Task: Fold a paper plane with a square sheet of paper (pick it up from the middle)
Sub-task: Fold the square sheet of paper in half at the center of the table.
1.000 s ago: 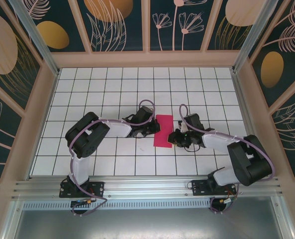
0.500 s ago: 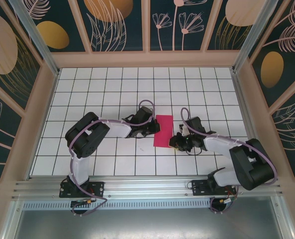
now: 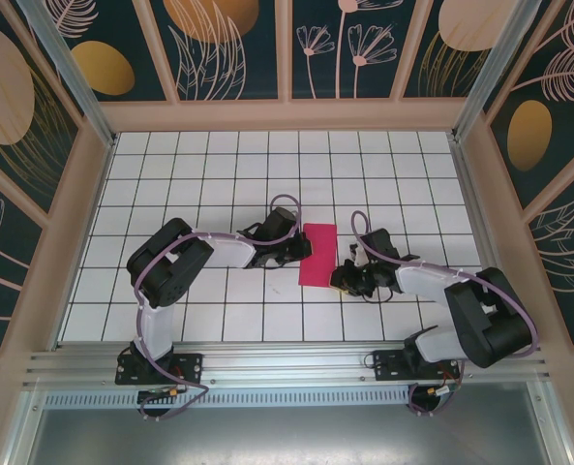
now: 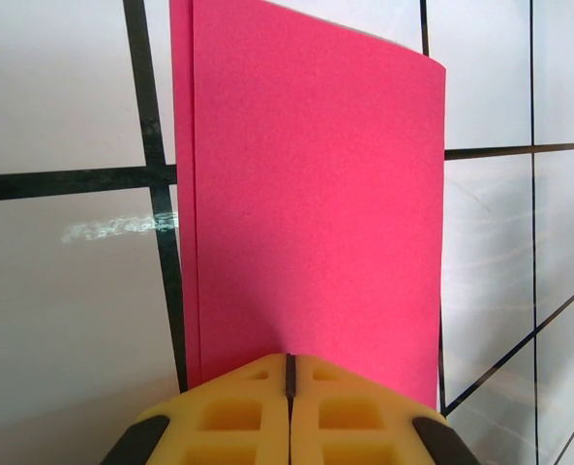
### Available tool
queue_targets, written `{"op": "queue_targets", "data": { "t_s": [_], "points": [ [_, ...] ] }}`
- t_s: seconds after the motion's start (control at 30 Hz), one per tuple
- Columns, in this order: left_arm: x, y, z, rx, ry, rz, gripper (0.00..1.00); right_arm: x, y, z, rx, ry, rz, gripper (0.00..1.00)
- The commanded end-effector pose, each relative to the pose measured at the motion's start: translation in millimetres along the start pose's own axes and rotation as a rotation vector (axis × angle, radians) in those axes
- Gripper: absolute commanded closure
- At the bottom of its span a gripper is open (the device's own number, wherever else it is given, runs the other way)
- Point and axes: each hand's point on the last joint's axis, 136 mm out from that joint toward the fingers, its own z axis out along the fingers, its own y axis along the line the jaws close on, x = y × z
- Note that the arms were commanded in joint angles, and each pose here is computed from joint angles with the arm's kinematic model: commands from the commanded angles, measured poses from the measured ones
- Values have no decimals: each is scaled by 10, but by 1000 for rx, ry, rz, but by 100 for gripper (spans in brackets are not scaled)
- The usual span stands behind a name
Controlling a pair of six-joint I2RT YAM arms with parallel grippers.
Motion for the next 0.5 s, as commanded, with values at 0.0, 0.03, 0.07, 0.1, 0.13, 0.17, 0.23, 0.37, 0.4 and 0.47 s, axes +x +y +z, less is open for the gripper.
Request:
{"op": "queue_targets", "data": {
  "t_s": [0.0,0.03,0.07,0.1,0.13,0.17,0.23,0.37,0.4,0.47],
  "points": [
    [508,722,19,-238,156,-43,92,-42,34,-54,32,-8,-24,80],
    [509,725,15,-239,156,-44,92,-82,117,-88,12,-20,-38,79],
    [508,723,12,-239,155,-42,92,-128,194,-123,-5,-35,-50,79],
    [505,724,8,-240,154,-43,92,-184,276,-160,-22,-51,-61,79],
    [506,727,6,-241,153,-43,92,-230,332,-182,-33,-63,-70,79],
    [509,732,9,-242,154,-45,92,-279,387,-194,-46,-71,-76,79],
    [506,723,15,-239,154,-45,92,-349,464,-177,-71,-71,-79,79],
    [505,720,10,-238,154,-45,92,-352,461,-60,-88,-41,-73,80],
    [500,718,8,-238,152,-45,92,-334,407,-22,-79,-32,-63,80],
    [503,719,7,-238,152,-45,92,-289,278,46,-52,-15,-46,80]
  ]
}}
